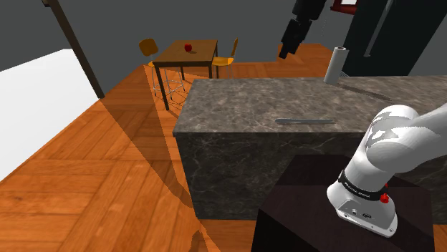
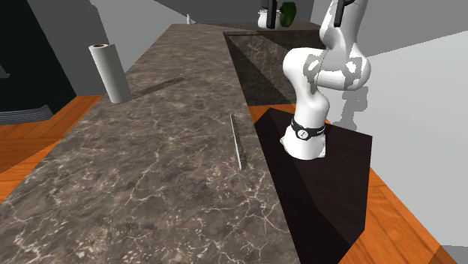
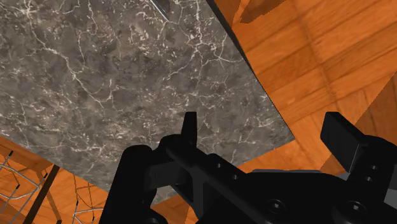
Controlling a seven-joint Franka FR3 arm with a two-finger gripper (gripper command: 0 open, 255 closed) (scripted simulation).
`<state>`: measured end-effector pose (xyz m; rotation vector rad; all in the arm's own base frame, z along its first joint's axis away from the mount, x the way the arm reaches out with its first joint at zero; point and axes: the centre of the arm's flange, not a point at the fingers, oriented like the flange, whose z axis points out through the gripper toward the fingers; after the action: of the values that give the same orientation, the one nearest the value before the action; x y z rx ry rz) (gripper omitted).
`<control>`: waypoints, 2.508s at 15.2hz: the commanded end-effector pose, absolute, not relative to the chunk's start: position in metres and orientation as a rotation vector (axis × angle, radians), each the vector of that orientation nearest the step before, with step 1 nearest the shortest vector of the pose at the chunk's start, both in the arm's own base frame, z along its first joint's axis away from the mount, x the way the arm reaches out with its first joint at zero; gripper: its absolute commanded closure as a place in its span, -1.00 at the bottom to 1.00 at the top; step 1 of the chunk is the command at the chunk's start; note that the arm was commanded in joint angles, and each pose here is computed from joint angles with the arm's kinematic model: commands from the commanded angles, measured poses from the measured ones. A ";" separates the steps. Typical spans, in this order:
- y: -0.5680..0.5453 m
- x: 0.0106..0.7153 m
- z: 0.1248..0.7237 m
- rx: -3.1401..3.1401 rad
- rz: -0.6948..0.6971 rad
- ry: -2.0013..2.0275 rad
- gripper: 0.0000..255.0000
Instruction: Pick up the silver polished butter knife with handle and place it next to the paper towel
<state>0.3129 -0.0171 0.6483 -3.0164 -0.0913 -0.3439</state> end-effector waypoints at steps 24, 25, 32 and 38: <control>-0.159 0.278 0.390 -2.901 -0.189 -0.956 -1.00; -0.165 0.278 0.380 -2.892 -0.183 -0.987 -1.00; -0.161 0.281 0.344 -2.892 -0.183 -0.987 -1.00; -0.161 0.281 0.341 -2.892 -0.183 -0.987 -1.00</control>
<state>0.2813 -0.1607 0.3408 -2.8915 -0.9874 -0.1827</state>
